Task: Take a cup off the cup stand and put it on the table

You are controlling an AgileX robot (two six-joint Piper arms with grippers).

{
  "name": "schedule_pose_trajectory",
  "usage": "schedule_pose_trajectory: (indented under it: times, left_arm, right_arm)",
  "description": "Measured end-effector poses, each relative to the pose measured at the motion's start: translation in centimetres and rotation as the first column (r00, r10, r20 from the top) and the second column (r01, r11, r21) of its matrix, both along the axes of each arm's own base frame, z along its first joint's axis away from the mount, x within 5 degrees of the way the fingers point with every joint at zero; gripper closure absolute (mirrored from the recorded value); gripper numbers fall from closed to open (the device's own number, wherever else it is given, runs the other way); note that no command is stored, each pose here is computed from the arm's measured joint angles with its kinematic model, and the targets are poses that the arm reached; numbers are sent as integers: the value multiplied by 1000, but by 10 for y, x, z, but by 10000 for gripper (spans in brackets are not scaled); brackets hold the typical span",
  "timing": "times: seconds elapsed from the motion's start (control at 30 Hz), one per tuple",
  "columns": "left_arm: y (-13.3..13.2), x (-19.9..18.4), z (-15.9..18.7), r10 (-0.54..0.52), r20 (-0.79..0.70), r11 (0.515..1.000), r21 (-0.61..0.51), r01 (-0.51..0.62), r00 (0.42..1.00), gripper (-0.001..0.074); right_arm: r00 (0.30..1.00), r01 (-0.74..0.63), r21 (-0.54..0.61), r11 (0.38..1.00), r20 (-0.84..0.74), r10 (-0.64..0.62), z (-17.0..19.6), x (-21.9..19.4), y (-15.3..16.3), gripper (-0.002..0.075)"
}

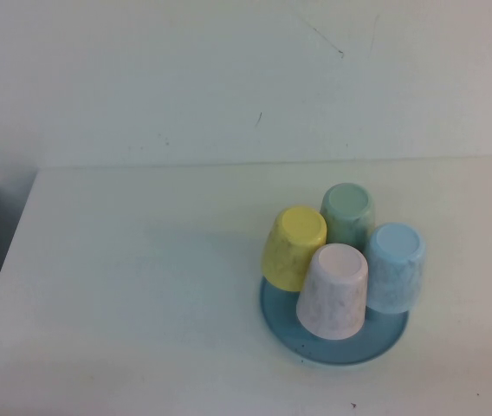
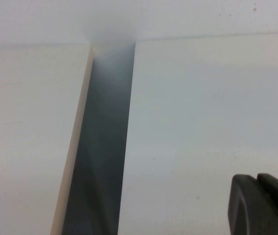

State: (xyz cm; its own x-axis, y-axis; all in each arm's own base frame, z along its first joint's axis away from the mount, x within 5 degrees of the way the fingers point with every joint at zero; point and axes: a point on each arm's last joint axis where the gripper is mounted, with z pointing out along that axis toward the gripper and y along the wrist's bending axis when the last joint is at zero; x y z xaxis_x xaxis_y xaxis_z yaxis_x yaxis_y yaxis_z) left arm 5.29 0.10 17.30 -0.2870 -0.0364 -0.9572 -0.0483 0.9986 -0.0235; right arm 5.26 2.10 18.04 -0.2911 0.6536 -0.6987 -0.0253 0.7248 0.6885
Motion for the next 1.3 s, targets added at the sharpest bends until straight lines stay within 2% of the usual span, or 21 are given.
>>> schedule_pose_trajectory:
  times: [0.2, 0.3, 0.37, 0.53, 0.6, 0.7, 0.8, 0.9, 1.03, 1.17, 1.23, 1.3]
  left_arm:
    - [0, 0, 0, 0, 0, 1000, 0, 0, 1000, 738]
    - [0, 0, 0, 0, 0, 1000, 0, 0, 1000, 738]
    - [0, 0, 0, 0, 0, 1000, 0, 0, 1000, 738]
    - [0, 0, 0, 0, 0, 1000, 0, 0, 1000, 738]
    - [0, 0, 0, 0, 0, 1000, 0, 0, 1000, 738]
    - [0, 0, 0, 1, 0, 1000, -2, -1, 1000, 738]
    - [0, 0, 0, 1, 0, 1000, -2, -1, 1000, 738]
    - [0, 0, 0, 1, 0, 1000, -2, -1, 1000, 738]
    - [0, 0, 0, 1, 0, 1000, -2, -1, 1000, 738]
    - [0, 0, 0, 1, 0, 1000, -2, -1, 1000, 738]
    - [0, 0, 0, 1, 0, 1000, -2, -1, 1000, 738]
    - [0, 0, 0, 1, 0, 1000, -2, -1, 1000, 738]
  right_arm:
    - [999, -39, -102, 994, 3, 40, -2, -1, 2, 729]
    - [992, -123, -189, 974, -25, 120, -5, -3, 7, 729]
    - [980, -191, -270, 944, -6, 197, 6, -6, 11, 729]
    - [948, -250, -531, 809, 36, 316, 83, -8, 15, 729]
    - [936, -298, -625, 722, -43, 348, 113, 1, 14, 729]
    - [882, -451, -690, 566, -246, 403, 144, 22, 12, 729]
    - [764, -640, -630, 440, -457, 455, 160, 53, 12, 729]
    - [662, -747, -565, 349, -583, 471, 170, 82, 11, 729]
    - [546, -836, -495, 236, -713, 441, 166, 122, 14, 729]
    - [441, -893, -435, 118, -793, 421, 161, 160, 31, 724]
    - [403, -907, -415, 67, -814, 417, 156, 177, 42, 692]
    - [367, -920, -392, 27, -834, 412, 149, 194, 53, 626]
